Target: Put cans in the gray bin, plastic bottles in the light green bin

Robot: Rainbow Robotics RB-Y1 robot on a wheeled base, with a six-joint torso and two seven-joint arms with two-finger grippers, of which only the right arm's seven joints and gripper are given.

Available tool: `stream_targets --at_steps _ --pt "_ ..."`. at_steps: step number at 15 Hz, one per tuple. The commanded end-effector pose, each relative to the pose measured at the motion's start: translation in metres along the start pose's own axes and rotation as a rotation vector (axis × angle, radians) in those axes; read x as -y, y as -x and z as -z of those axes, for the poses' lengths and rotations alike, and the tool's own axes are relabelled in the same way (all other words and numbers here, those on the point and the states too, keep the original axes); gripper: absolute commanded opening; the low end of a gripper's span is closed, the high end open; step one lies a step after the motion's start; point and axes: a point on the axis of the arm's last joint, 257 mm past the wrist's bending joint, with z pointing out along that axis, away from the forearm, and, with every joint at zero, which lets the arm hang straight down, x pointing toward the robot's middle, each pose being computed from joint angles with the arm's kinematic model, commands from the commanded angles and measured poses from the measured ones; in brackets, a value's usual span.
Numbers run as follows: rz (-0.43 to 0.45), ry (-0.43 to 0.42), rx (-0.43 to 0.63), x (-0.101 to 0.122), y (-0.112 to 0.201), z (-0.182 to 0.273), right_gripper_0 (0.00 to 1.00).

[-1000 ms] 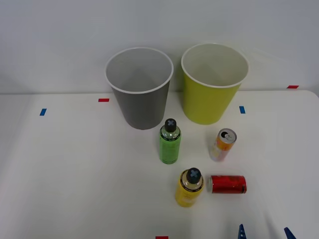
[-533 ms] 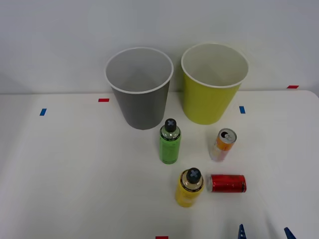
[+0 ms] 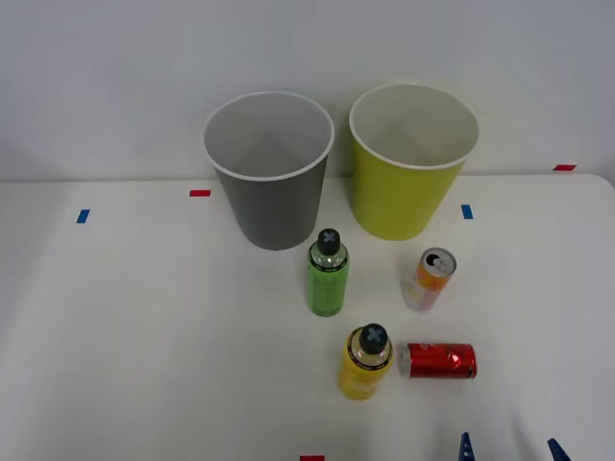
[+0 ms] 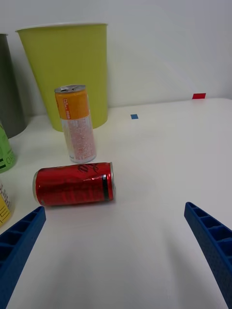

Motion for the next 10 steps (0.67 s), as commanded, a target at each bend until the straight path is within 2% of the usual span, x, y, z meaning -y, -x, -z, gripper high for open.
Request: stream_targets --at_steps 1,10 --pt "0.0 0.0 0.0 0.0 0.0 0.0 1.0" --pt "0.0 0.0 0.0 0.0 0.0 0.0 1.0"
